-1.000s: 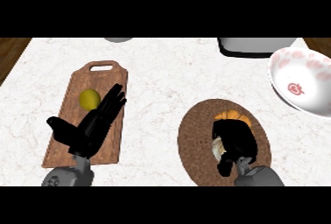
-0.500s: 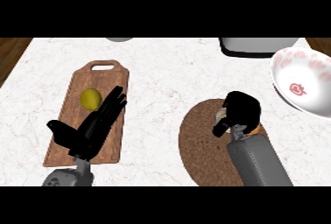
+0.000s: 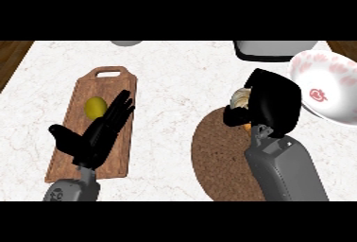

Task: Pick the cupcake from the placemat and place it in the bowl

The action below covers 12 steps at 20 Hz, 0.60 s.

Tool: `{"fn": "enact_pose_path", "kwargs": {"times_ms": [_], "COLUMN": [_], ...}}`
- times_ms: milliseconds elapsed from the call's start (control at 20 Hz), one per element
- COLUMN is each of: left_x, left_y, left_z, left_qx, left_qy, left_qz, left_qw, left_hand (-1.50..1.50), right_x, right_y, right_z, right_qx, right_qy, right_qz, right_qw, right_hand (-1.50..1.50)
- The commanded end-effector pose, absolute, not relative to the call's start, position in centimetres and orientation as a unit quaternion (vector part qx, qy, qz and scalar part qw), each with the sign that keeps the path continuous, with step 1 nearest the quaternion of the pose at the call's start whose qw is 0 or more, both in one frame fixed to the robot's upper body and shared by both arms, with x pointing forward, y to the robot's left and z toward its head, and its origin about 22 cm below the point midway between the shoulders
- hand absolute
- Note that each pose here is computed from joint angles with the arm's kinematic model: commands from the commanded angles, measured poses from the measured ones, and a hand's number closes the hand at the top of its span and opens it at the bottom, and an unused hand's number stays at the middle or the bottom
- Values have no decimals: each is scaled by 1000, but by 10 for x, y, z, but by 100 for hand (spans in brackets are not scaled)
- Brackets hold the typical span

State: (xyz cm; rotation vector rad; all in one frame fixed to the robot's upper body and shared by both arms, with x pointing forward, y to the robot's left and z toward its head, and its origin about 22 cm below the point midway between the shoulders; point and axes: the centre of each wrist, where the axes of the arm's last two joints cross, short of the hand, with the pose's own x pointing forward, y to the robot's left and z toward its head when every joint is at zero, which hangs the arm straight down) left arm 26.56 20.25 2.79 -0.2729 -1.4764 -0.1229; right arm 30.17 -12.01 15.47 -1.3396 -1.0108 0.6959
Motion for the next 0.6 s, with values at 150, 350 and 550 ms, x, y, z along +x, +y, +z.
{"fn": "enact_pose_path", "kwargs": {"times_ms": [150,350,550], "left_x": [259,261,254], "left_y": [199,185,194], "left_z": [31,22,31], "left_qx": [-116,-126,-128], "left_qy": [-669,-672,-673], "left_qz": [-53,-58,-60], "left_qw": [732,728,726], "left_hand": [0,0,0], "right_x": [278,306,325], "right_y": [-120,-158,-167], "right_z": [215,242,249], "right_qx": [-636,-639,-640], "right_qy": [-429,-443,-448], "right_qz": [234,217,193], "right_qw": [598,590,594], "right_hand": [150,150,150]}}
